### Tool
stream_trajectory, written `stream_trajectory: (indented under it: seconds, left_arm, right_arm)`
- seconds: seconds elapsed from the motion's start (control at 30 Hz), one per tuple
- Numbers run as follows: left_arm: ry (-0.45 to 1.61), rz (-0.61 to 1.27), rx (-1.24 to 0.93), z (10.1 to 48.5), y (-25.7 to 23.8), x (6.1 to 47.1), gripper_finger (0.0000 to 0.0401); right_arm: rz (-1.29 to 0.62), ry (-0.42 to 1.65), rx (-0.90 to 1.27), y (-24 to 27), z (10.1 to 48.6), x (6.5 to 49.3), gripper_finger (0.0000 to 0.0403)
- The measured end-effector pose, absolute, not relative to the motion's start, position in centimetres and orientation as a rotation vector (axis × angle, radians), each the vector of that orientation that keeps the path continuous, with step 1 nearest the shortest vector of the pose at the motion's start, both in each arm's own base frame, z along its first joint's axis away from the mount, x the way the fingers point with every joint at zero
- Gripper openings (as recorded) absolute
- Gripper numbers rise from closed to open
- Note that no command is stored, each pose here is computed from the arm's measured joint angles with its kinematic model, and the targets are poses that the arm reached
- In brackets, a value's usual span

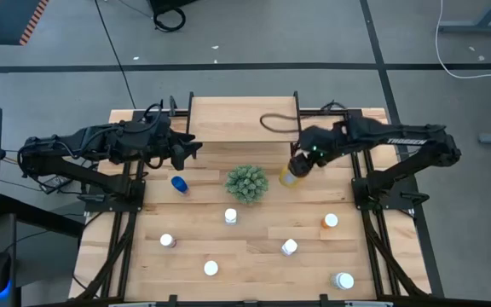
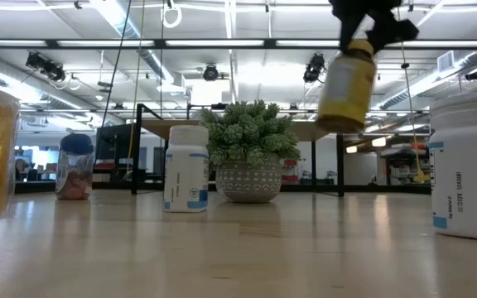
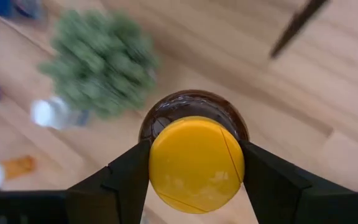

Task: Pick and place medicine bottles onto shelf by color
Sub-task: Put the yellow medicine bottle on the shelf

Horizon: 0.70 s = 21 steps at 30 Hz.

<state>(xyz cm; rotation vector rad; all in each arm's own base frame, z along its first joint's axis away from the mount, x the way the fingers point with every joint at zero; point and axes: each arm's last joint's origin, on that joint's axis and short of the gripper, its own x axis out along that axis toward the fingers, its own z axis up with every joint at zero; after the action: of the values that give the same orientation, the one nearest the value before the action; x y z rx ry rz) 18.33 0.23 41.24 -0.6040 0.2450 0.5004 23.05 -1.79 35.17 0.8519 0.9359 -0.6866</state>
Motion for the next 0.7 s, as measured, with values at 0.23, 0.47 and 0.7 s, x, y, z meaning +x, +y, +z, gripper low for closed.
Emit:
stream_trajectory:
  seconds: [0.23, 0.47, 0.7]
  left_arm:
    - [0.245, 0.500, -0.603, 41.2, 0.2, 18.3, 0.0232]
    - [0.245, 0.500, -0.603, 41.2, 0.2, 18.3, 0.0233]
    - [0.243, 0.501, -0.611, 41.2, 0.2, 18.3, 0.0232]
  right_arm:
    - [-0.599, 0.896, 0.685, -3.8, 39.5, 27.2, 0.0230]
    - [-0.660, 1.012, 0.486, -6.9, 41.7, 31.0, 0.0230]
    - [-0.773, 1.030, 0.506, -12.3, 41.6, 31.5, 0.0230]
